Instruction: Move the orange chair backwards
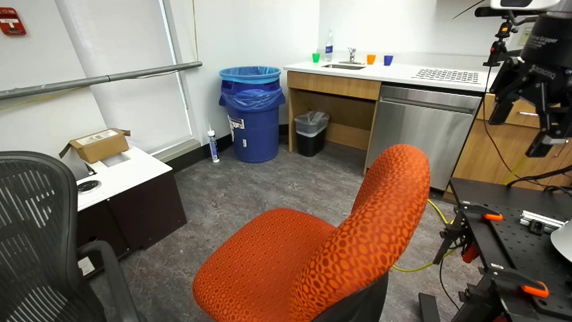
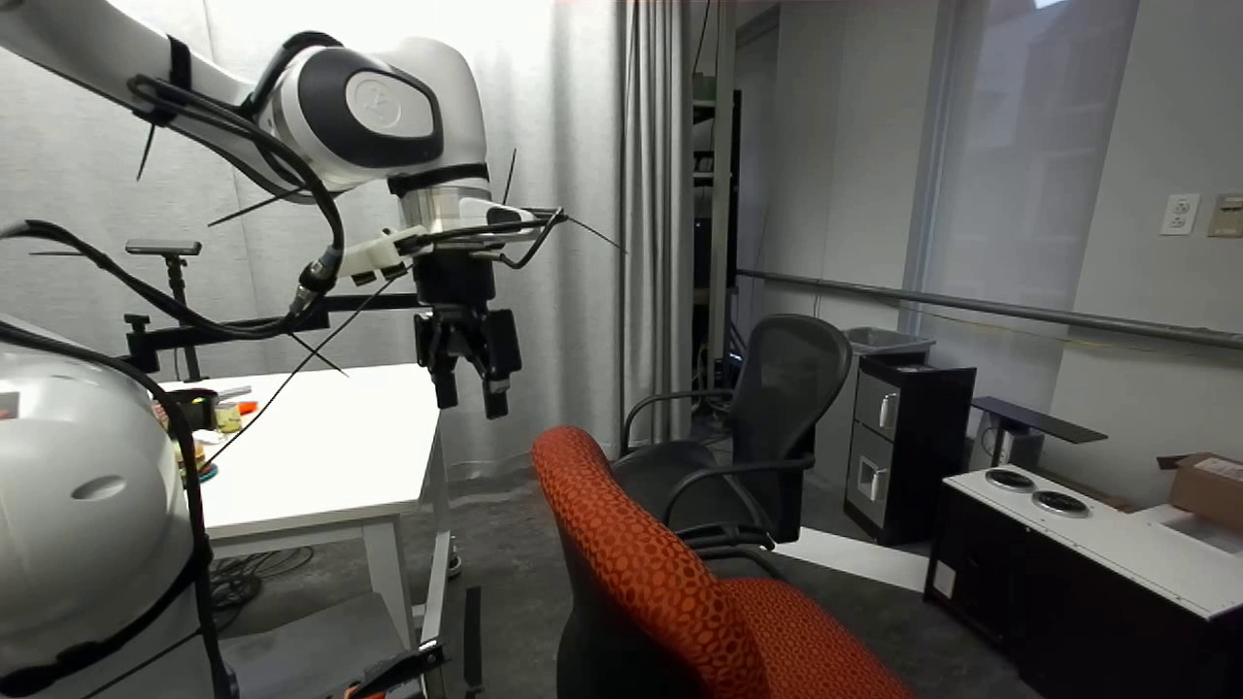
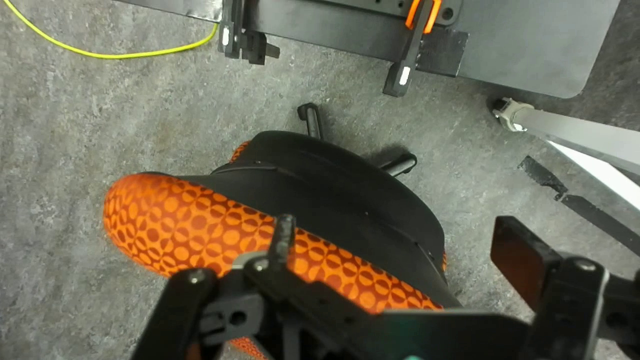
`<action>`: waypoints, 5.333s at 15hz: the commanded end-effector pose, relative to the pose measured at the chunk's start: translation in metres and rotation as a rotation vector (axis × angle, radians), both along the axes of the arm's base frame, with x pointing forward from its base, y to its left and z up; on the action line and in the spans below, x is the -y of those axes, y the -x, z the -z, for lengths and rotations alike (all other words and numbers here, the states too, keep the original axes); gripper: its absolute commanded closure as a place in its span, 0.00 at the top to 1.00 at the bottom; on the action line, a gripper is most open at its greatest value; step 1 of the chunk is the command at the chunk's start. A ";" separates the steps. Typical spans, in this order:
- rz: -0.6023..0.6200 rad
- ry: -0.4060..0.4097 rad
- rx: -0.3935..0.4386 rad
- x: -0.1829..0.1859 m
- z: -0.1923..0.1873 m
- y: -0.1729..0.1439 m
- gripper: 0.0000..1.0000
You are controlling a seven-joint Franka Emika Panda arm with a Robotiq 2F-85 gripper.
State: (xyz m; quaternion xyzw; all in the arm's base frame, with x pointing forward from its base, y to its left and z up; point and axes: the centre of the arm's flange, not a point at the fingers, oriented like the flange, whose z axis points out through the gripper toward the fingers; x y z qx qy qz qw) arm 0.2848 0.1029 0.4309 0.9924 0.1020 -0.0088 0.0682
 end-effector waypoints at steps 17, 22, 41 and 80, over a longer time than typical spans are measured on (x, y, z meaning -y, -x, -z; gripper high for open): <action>0.073 0.061 -0.169 0.046 0.099 -0.019 0.82; 0.077 0.064 -0.201 0.059 0.118 -0.027 1.00; -0.058 0.103 -0.206 0.099 0.179 -0.083 1.00; -0.109 0.303 0.041 0.156 0.148 -0.213 1.00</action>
